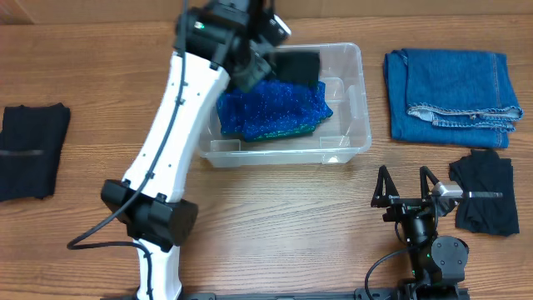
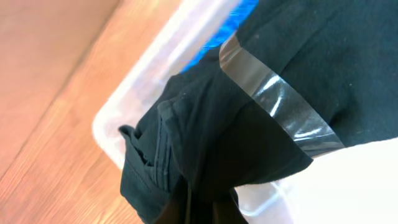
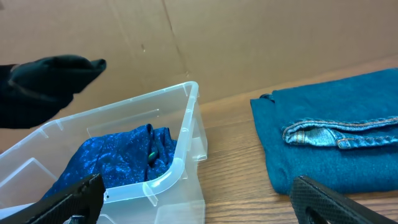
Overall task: Pack container
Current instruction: 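Place the black garment into the front of the bin with left gripper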
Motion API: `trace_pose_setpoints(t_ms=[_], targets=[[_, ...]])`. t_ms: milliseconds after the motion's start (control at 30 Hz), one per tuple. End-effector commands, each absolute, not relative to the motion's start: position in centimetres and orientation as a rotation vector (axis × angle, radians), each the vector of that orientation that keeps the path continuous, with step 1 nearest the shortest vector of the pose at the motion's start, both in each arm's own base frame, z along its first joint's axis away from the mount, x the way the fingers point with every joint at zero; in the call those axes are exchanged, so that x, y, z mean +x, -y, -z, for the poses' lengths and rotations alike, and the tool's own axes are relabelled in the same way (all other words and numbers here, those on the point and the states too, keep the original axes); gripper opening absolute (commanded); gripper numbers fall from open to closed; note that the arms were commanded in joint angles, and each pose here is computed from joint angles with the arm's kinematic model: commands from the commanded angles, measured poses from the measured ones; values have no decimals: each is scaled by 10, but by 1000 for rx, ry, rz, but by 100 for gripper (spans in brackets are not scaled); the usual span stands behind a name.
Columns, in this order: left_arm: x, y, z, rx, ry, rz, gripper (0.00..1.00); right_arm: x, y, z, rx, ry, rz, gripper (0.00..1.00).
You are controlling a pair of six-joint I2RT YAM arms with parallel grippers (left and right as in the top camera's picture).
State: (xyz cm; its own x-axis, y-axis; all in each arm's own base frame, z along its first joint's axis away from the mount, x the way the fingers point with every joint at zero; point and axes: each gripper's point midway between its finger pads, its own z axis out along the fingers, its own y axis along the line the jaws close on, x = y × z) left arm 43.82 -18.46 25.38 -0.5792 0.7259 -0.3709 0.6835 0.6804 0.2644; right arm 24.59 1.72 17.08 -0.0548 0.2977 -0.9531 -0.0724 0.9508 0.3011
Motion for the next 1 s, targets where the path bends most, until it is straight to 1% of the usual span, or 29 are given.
trace_pose_setpoints(t_ms=[0, 100, 300, 500, 533, 567, 633, 700, 733, 767, 867, 900, 933, 967], targets=[[417, 201, -248, 1179, -2462, -47, 4, 246, -14, -170, 182, -1592, -287, 100], [404, 204, -226, 1195, -2545, 22, 4, 246, -14, -170, 182, -1592, -287, 100], [370, 203, -175, 1324, -2699, 108, 4, 246, -14, -170, 182, -1592, -287, 100], [354, 206, -154, 1462, -2706, 122, 4, 246, -14, -170, 182, -1592, -287, 100], [353, 206, -152, 1462, -2710, 123, 5, 246, -14, -170, 182, -1592, -287, 100], [353, 206, -151, 1462, -2711, 123, 13, 246, -14, -170, 182, -1592, -287, 100], [353, 206, -151, 1458, -2714, 123, 38, 246, -14, -170, 182, -1592, -287, 100], [353, 205, -151, 1459, -2715, 122, 52, 246, -14, -170, 182, -1592, -287, 100], [353, 205, -151, 1459, -2715, 122, 58, 246, -14, -170, 182, -1592, -287, 100], [353, 205, -151, 1459, -2715, 122, 59, 246, -14, -170, 182, -1592, -287, 100], [354, 206, -151, 1458, -2711, 121, 58, 246, -14, -170, 182, -1592, -287, 100], [355, 206, -151, 1457, -2709, 117, 54, 246, -14, -170, 182, -1592, -287, 100], [357, 205, -151, 1453, -2703, 108, 48, 246, -14, -170, 182, -1592, -287, 100], [359, 207, -152, 1448, -2695, 108, 47, 246, -14, -170, 182, -1592, -287, 100]])
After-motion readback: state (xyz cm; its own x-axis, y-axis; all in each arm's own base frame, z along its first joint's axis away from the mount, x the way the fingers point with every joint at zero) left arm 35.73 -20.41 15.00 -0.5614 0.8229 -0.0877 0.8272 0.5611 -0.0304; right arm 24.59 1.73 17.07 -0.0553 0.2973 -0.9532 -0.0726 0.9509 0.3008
